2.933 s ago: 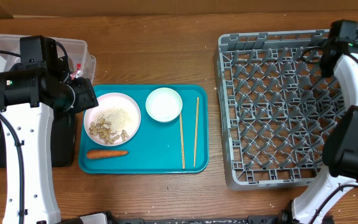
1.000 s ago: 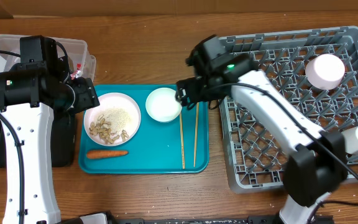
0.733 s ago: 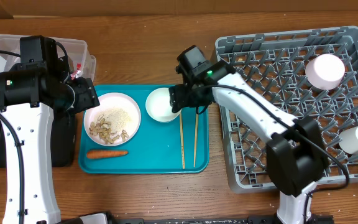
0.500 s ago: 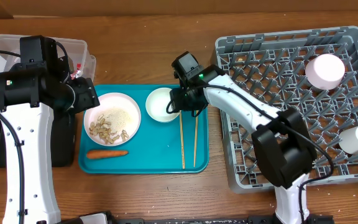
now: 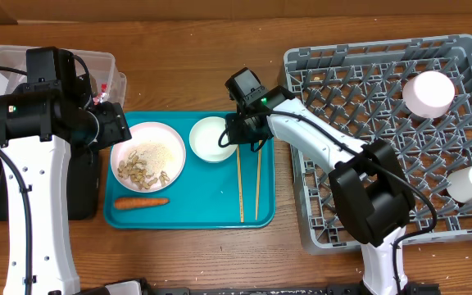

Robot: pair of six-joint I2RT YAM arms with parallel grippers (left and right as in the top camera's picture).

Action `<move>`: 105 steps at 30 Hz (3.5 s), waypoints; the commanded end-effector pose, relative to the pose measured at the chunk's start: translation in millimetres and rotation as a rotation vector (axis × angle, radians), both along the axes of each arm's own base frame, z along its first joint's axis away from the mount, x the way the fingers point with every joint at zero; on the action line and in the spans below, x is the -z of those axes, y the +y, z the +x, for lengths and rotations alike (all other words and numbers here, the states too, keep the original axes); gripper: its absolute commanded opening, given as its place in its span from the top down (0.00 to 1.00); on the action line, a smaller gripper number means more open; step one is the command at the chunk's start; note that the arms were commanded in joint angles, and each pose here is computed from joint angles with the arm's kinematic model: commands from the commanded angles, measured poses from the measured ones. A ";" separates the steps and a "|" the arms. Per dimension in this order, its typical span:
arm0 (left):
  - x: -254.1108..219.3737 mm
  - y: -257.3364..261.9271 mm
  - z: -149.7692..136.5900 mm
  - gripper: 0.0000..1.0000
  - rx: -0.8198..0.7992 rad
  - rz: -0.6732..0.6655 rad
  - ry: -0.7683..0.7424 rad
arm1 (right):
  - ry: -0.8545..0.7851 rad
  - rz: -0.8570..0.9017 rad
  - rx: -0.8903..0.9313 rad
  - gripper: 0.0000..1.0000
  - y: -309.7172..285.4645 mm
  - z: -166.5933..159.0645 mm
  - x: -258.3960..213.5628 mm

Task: Sort waste into correct bins and load items into the dishwasher
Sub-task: 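Place the white bowl in the rack's back area and release, then reach the right gripper to the wooden chopsticks and grasp them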

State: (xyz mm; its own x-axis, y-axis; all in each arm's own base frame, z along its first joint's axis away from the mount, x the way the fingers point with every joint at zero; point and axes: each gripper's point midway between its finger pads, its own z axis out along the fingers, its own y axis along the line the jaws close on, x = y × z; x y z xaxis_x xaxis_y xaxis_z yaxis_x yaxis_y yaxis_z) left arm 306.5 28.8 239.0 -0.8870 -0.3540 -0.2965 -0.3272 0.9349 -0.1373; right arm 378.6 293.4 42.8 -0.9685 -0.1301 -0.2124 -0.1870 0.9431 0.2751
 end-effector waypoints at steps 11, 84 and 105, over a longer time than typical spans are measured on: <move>-6.3 -0.6 1.2 0.29 0.000 -0.001 -0.020 | -0.181 -0.047 0.064 0.96 -32.4 33.3 -87.2; -6.9 -0.4 2.9 0.27 0.000 0.000 -0.028 | -0.403 -0.705 0.647 0.00 -268.6 -12.8 -164.9; -6.5 -0.7 1.9 0.22 0.000 -0.001 -0.023 | 0.096 -0.041 0.127 0.09 -38.6 -98.6 -89.9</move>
State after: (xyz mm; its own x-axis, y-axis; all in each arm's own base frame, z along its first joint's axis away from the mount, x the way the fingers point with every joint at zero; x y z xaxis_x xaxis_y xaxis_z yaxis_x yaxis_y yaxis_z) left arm 307.3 28.9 239.3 -0.8861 -0.3535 -0.2997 -0.3264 0.9351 -0.1379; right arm 291.9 240.3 160.4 -0.9742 -0.0679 -0.2153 -0.1220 0.9608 0.2489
